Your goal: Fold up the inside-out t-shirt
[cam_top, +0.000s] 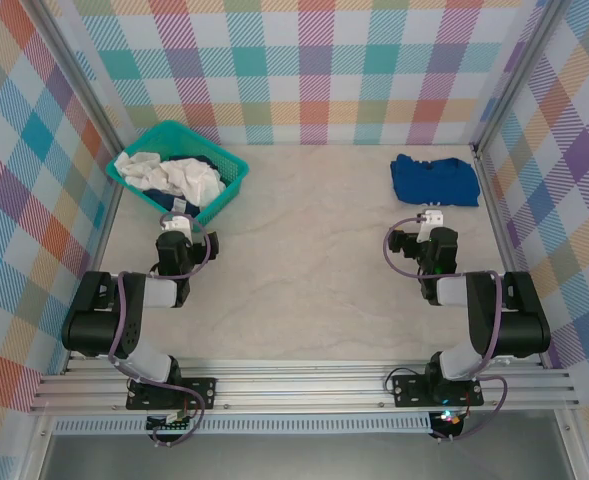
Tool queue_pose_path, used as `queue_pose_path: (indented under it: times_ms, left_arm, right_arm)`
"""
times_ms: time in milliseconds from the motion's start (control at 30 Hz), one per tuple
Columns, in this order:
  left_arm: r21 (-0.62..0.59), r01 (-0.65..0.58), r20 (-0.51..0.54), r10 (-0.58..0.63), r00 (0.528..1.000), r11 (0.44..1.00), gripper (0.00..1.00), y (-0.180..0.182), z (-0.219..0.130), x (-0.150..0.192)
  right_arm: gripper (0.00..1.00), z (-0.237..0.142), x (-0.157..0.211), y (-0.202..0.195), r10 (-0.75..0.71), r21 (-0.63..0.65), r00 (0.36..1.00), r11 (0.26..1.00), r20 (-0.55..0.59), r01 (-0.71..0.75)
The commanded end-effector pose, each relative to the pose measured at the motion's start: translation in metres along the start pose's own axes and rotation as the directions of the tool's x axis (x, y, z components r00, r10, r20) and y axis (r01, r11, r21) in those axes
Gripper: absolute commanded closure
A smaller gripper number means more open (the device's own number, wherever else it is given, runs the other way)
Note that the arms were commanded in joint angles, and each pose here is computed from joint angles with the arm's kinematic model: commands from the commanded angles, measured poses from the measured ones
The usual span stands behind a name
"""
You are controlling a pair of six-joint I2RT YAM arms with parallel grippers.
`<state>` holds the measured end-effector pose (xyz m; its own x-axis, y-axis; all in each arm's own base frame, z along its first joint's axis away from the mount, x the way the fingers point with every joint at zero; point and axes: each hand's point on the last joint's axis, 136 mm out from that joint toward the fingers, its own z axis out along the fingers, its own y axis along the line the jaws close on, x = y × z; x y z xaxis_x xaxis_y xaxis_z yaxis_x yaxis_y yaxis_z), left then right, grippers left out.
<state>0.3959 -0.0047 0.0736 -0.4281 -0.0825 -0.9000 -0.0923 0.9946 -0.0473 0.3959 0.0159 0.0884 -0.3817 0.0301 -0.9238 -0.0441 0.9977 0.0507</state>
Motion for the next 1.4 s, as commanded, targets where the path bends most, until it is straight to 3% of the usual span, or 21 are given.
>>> queue_pose_path:
  times_ms: [0,967,1067,1133,1200,1267,1367]
  left_arm:
    - [0.012,-0.008,0.031,0.008,0.999,1.000,0.00,-0.004,-0.001,-0.006]
    - [0.001,0.000,0.044,0.000,0.999,1.000,0.00,-0.002,-0.004,-0.009]
    - [-0.132,0.070,0.063,-0.062,0.996,0.989,0.00,0.022,-0.023,-0.028]
    - [-0.284,0.163,0.041,-0.158,0.987,0.945,0.00,0.048,-0.043,-0.034]
    - [-0.356,0.254,0.051,-0.253,0.966,0.899,0.00,0.062,-0.067,-0.038]
    - [-0.352,0.351,0.084,-0.344,0.935,0.868,0.00,0.063,-0.086,-0.046]
    - [-0.188,0.396,0.111,-0.381,0.918,0.899,0.02,0.039,-0.098,-0.078]
  right_arm:
    - [0.00,0.000,-0.003,0.004,0.002,-0.021,1.000,1.000,0.017,-0.002]
    - [0.00,-0.001,-0.004,0.003,0.001,-0.016,1.000,1.000,0.023,0.000]
    - [0.00,-0.009,-0.014,-0.003,0.016,0.022,0.999,1.000,0.031,-0.017]
    - [0.00,-0.019,-0.024,-0.006,0.030,0.046,0.999,0.998,0.032,-0.031]
    - [0.00,-0.033,-0.035,-0.013,0.067,0.087,0.997,0.994,0.044,-0.070]
    - [0.00,-0.051,-0.050,-0.019,0.168,0.121,0.982,0.976,0.089,-0.178]
    - [0.03,-0.073,-0.077,0.008,0.278,-0.042,0.952,0.961,0.129,-0.274]
